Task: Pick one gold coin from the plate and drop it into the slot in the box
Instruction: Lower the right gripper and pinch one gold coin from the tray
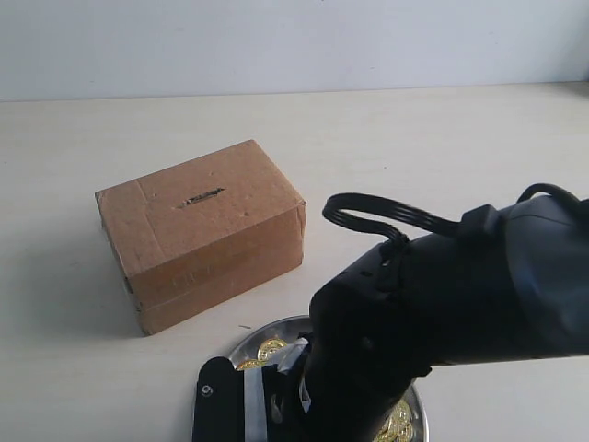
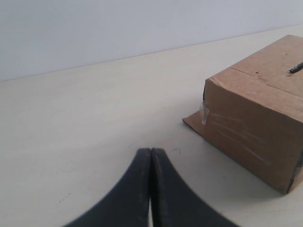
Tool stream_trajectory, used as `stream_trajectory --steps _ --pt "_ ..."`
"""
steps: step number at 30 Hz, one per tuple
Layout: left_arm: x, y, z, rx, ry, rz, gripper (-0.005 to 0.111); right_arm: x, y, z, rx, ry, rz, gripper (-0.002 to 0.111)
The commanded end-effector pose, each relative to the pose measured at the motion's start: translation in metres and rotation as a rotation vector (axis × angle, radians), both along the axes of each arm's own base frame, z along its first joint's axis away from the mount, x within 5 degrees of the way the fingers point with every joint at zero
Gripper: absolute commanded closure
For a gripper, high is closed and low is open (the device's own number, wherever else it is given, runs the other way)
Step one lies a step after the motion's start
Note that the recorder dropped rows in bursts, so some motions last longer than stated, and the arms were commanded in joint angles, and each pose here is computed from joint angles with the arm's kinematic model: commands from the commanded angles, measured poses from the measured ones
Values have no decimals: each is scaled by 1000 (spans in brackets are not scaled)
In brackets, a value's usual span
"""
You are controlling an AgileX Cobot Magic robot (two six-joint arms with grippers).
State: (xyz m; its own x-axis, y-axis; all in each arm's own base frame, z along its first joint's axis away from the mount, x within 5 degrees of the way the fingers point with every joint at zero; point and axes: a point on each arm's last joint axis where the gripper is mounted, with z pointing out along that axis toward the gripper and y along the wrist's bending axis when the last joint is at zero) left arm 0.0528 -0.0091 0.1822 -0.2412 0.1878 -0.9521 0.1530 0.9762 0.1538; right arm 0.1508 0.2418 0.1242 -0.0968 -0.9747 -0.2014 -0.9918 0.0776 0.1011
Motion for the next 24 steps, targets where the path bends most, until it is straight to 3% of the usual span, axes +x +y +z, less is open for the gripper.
stream_trajectory --steps 1,24 --pt "0 0 -1 -1 -5 2 107 0 1 1 -10 5 20 86" --pt "0 0 -1 -1 -5 2 107 -9 -19 80 118 -146 30 86"
